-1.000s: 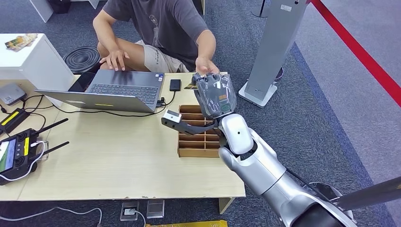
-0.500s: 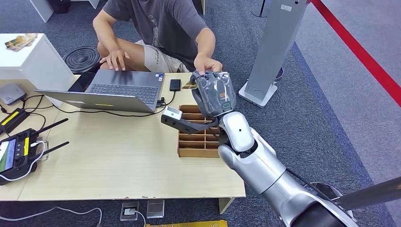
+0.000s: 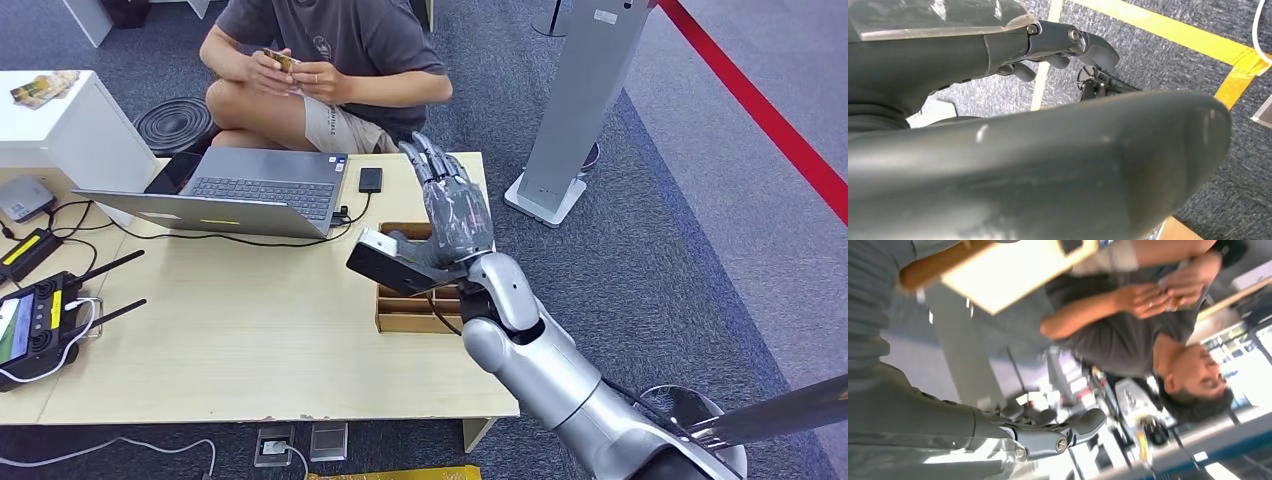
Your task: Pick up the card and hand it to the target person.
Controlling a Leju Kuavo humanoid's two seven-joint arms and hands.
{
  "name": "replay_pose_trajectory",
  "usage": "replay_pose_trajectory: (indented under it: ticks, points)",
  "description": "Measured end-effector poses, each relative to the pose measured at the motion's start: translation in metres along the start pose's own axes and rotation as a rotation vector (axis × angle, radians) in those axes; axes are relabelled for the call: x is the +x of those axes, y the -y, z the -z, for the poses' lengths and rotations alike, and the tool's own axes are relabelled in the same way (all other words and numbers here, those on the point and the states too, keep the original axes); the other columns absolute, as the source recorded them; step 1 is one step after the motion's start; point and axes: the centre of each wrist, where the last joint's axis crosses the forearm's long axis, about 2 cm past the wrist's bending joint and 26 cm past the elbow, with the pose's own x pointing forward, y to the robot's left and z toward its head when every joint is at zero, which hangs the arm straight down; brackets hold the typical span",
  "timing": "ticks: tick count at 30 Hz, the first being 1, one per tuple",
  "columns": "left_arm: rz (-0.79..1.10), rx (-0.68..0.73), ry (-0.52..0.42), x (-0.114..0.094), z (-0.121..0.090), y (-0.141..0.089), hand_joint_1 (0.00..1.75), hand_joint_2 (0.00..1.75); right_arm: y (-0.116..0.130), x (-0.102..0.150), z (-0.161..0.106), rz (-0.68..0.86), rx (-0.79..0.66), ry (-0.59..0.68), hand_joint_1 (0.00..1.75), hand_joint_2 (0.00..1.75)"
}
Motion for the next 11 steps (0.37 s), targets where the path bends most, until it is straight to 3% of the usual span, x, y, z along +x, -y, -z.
replay_pose_trajectory:
  ticks: [6, 11]
  points:
    - [-0.018, 0.005, 0.003, 0.000, 0.000, 0.000, 0.00, 0.00, -0.007, -0.004, -0.028, 0.282, 0.094, -0.031, 0.00, 1.75]
    - [-0.036, 0.007, 0.000, -0.001, 0.000, 0.000, 0.00, 0.00, -0.016, -0.014, -0.063, 0.425, 0.154, -0.088, 0.00, 1.75]
